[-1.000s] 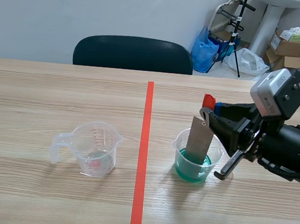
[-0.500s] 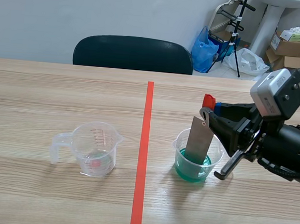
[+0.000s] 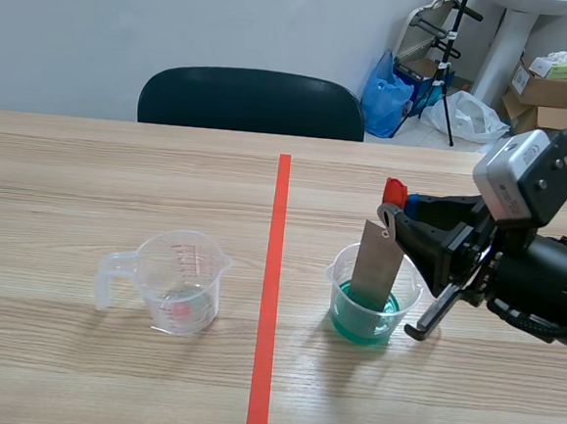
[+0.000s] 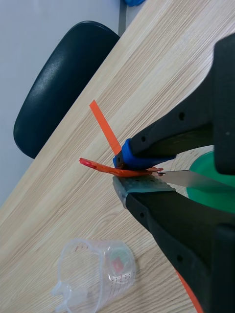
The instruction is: Do the redox reaction experiment
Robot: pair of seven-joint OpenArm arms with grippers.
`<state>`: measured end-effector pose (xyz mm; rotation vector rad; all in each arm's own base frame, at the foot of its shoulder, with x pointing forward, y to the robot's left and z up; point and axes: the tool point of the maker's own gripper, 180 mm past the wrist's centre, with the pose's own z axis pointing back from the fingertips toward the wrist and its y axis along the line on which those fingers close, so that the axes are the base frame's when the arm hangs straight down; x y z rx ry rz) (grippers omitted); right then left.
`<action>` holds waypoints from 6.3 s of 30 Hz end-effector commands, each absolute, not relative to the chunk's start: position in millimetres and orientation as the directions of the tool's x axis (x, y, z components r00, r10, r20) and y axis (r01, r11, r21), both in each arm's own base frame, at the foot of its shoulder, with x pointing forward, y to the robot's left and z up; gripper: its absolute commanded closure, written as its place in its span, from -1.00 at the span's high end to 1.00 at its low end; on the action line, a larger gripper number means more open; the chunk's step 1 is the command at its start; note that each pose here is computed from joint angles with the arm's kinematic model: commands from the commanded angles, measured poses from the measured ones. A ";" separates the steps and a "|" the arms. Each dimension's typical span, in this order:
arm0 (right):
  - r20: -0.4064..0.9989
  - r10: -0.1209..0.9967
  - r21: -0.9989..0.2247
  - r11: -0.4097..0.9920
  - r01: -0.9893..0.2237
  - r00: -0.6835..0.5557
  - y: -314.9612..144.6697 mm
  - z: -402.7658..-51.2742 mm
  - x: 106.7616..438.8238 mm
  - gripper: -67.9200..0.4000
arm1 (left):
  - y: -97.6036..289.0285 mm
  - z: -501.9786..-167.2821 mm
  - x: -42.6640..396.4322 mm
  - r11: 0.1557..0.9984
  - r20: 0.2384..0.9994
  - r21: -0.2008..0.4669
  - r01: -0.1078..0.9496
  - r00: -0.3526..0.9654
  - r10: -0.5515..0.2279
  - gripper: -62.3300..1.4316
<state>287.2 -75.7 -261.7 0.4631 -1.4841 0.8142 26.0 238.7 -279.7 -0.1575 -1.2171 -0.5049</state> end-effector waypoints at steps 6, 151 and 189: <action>0.974 0.180 -0.221 0.657 -0.721 -0.134 -74.8 -249.9 289.7 -0.97 | 236.6 -276.0 28.2 0.881 0.933 0.145 0.450 0.235 -0.274 1.00; 0.959 0.191 -0.282 0.652 -0.704 -0.207 -79.1 -139.1 273.4 -0.97 | 235.2 -270.9 29.4 0.881 0.942 0.146 0.449 0.209 -0.262 1.00; 0.959 0.191 -0.282 0.652 -0.704 -0.207 -79.1 -139.1 273.4 -0.97 | 235.2 -270.8 29.4 0.881 0.942 0.145 0.450 0.209 -0.262 1.00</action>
